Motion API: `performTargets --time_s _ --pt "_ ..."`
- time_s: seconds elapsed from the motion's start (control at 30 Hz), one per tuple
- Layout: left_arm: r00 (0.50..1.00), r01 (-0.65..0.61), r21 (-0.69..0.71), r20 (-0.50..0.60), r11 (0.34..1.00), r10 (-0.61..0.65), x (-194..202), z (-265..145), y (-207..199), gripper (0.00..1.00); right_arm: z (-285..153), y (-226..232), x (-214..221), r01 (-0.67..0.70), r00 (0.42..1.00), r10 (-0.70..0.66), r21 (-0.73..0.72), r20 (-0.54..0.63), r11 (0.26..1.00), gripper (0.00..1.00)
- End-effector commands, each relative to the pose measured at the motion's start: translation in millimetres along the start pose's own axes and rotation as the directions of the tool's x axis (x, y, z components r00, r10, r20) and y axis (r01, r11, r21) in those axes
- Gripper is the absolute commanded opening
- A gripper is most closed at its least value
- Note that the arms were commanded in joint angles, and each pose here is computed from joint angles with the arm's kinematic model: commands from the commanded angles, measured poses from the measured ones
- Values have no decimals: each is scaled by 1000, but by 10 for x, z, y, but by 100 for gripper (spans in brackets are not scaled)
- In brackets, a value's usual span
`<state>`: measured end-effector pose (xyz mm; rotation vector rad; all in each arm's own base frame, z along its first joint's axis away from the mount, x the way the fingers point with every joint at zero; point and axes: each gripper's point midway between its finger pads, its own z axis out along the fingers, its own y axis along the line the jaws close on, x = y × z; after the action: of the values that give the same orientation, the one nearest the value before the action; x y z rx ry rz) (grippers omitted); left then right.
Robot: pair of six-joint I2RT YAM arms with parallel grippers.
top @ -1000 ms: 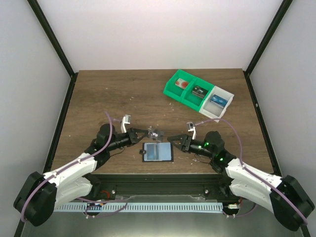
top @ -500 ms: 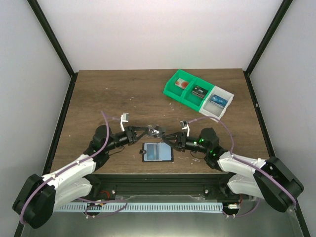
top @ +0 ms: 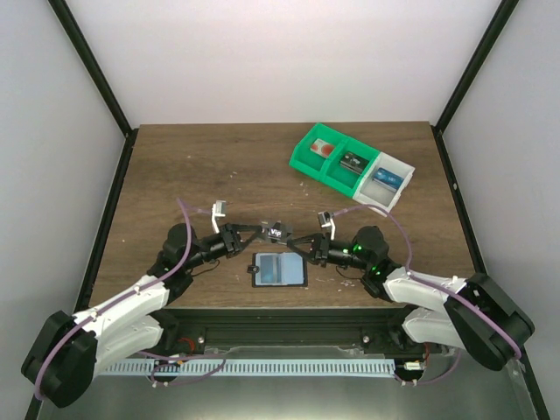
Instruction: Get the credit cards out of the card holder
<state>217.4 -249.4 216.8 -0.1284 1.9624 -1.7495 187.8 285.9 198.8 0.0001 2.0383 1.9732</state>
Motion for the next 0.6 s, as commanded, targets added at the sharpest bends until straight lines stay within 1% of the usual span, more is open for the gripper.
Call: performTargets --time_s 0.0,0.07,0.17,0.23,0.3,0.37,0.43,0.47,0.5,0.57 --pt "1000 -8 9 15 1000 8 -30 -2 -13 0 33 228 -40 58 998 -58 -66 1 996 1" --pt "1000 -12 4 15 1000 12 -32 1 -4 1 21 228 -41 61 998 -60 -70 8 996 1" --pt "1000 -15 -14 18 1000 15 -33 -4 32 14 13 207 -33 59 998 -58 -67 10 996 0" --pt "1000 -15 -39 21 999 16 -32 -13 83 30 13 192 -28 59 998 -58 -63 9 996 1" --pt "999 -35 -57 24 998 36 -40 -19 105 53 17 168 -30 62 998 -62 -52 8 997 1" --pt "998 -63 -73 25 995 65 -50 -23 114 69 35 129 -36 69 998 -69 -27 3 997 0" --pt "995 -95 -97 30 991 99 -75 -30 117 84 43 98 -55 82 997 -82 -3 4 997 0" --pt "993 -113 -117 30 987 117 -85 -38 140 95 44 76 -68 85 996 -85 13 7 996 0" --pt "990 -131 -135 33 982 136 -101 -45 149 99 46 62 -85 89 996 -90 29 11 996 1" --pt "984 -167 -180 28 969 174 -119 -67 193 100 40 31 -139 101 994 -103 66 27 993 0"
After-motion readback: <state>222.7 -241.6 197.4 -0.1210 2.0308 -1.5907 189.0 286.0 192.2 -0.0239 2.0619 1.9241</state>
